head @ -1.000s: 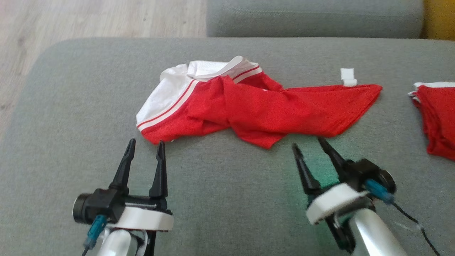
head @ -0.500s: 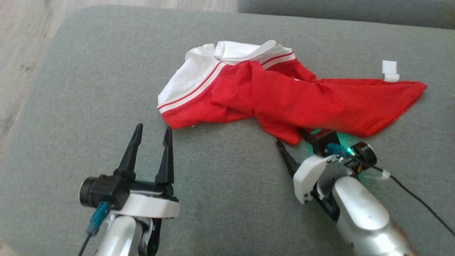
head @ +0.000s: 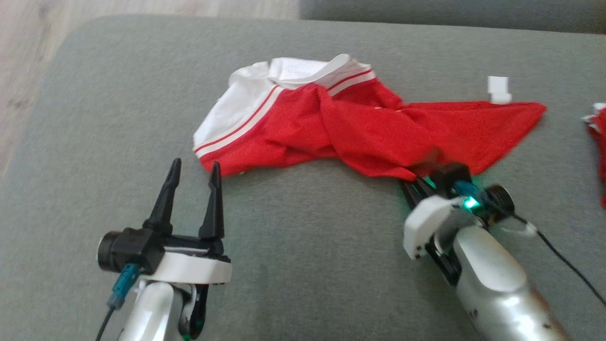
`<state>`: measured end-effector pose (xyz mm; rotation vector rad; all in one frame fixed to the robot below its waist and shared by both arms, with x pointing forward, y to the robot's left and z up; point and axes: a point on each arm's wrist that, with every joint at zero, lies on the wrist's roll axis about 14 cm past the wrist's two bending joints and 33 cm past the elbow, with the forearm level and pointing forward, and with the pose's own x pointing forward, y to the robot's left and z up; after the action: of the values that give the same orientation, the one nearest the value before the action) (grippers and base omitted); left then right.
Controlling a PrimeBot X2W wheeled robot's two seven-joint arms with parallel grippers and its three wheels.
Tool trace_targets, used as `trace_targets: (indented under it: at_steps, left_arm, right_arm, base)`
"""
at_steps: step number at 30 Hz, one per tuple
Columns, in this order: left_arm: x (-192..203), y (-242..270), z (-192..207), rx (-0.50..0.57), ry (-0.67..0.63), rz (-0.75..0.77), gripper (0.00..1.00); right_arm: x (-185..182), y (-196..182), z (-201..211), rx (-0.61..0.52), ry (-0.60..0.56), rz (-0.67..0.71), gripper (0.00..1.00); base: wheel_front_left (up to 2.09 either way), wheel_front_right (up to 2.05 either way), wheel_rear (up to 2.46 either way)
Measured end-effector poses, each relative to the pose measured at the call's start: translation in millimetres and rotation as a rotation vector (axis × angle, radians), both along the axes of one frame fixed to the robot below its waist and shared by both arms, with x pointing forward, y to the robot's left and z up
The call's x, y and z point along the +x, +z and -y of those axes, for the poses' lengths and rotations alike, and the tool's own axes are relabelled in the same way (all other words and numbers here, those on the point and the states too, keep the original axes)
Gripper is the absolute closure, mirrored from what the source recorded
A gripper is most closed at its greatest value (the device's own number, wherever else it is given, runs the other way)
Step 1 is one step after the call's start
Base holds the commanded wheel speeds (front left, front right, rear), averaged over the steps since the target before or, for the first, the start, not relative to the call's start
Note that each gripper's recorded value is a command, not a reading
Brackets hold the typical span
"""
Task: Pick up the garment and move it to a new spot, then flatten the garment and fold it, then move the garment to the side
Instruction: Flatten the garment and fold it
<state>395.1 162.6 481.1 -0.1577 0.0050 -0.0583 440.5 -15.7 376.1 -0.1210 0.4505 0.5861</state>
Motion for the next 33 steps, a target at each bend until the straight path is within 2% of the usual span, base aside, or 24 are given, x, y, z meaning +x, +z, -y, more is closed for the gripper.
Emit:
trace_targets:
  at_steps: [7,14,19,23,24,25,33]
  left_arm:
    - [4.0,11.6,17.6,-0.006,-0.049,0.038,0.00]
    - [1.7,22.6,44.8,-0.015,-0.129,0.071,0.00]
    - [-1.2,31.7,55.6,-0.016,-0.160,0.096,0.00]
    - [-4.0,33.9,57.2,-0.016,-0.165,0.102,0.00]
    - [-4.5,34.3,57.0,-0.016,-0.164,0.103,0.00]
    - [-5.0,34.6,56.6,-0.015,-0.163,0.104,0.00]
    - [-11.7,31.4,53.3,-0.014,-0.154,0.094,0.00]
  right_arm:
    - [-32.7,-5.4,73.2,0.021,-0.224,-0.005,1.00]
    - [-72.4,0.9,173.2,-0.062,-0.463,0.007,1.00]
    - [-91.8,11.5,208.0,-0.120,-0.552,0.016,1.00]
    - [-97.9,17.6,216.9,-0.133,-0.590,0.021,1.00]
    - [-96.9,21.4,215.7,-0.122,-0.598,0.034,0.18]
    - [-95.2,25.6,213.6,-0.108,-0.604,0.049,0.00]
    - [-69.3,88.5,175.1,0.105,-0.559,0.295,0.00]
  base:
    - [0.00,0.00,0.00]
    - [0.00,0.00,0.00]
    - [0.00,0.00,0.00]
    - [0.00,0.00,0.00]
    - [0.00,0.00,0.00]
    - [0.00,0.00,0.00]
    - [0.00,0.00,0.00]
